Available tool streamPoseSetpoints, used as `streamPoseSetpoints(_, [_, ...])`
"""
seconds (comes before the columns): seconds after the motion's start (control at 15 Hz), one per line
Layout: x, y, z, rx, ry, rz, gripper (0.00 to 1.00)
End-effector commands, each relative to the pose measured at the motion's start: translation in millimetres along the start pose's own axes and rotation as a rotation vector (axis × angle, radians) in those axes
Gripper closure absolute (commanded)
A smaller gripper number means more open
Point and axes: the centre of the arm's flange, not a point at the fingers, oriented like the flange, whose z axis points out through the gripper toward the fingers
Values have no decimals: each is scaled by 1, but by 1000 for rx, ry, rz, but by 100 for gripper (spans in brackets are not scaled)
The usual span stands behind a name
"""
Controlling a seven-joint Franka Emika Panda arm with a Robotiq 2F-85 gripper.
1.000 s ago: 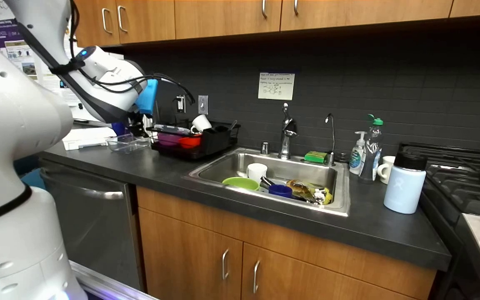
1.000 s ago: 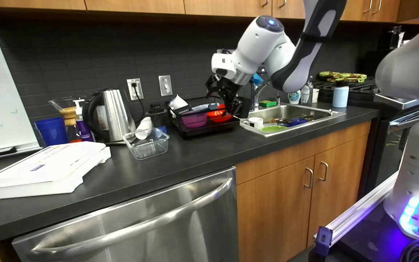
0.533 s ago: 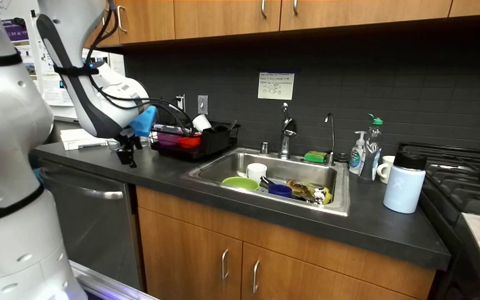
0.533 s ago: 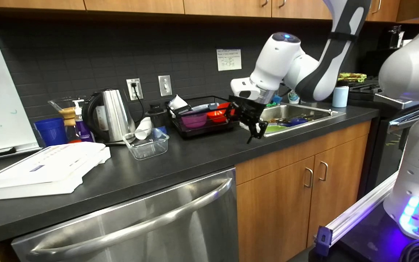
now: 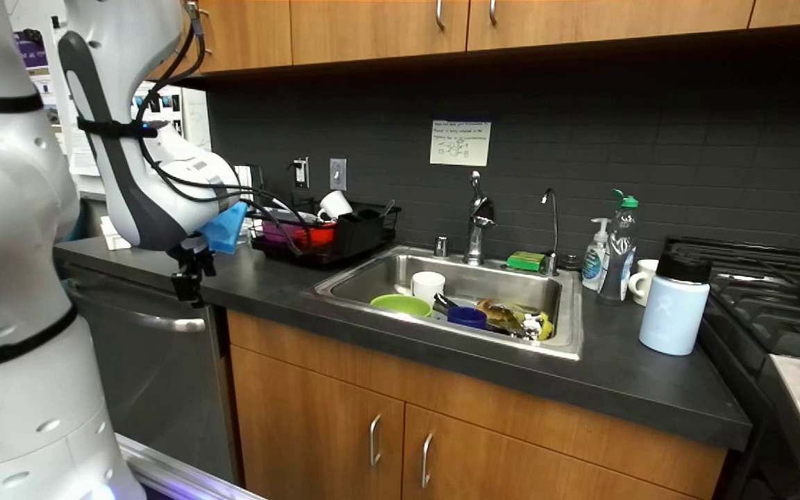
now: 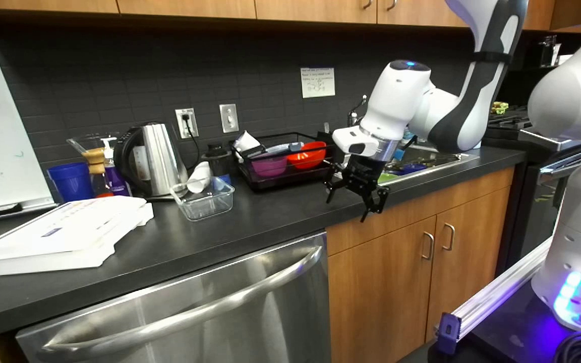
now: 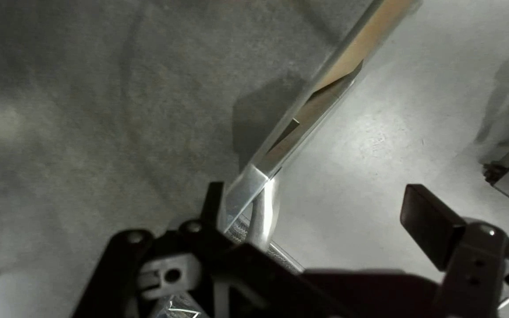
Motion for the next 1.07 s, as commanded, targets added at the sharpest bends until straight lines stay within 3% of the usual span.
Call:
streamPoseSetpoints(0.0, [-2,14,-73,36,26,-41,0])
streamPoseSetpoints(0.6, [4,-6,-74,16,-16,-89,0])
streamPoseSetpoints(1.0, [2,-26,-72,79,-61,-106,0])
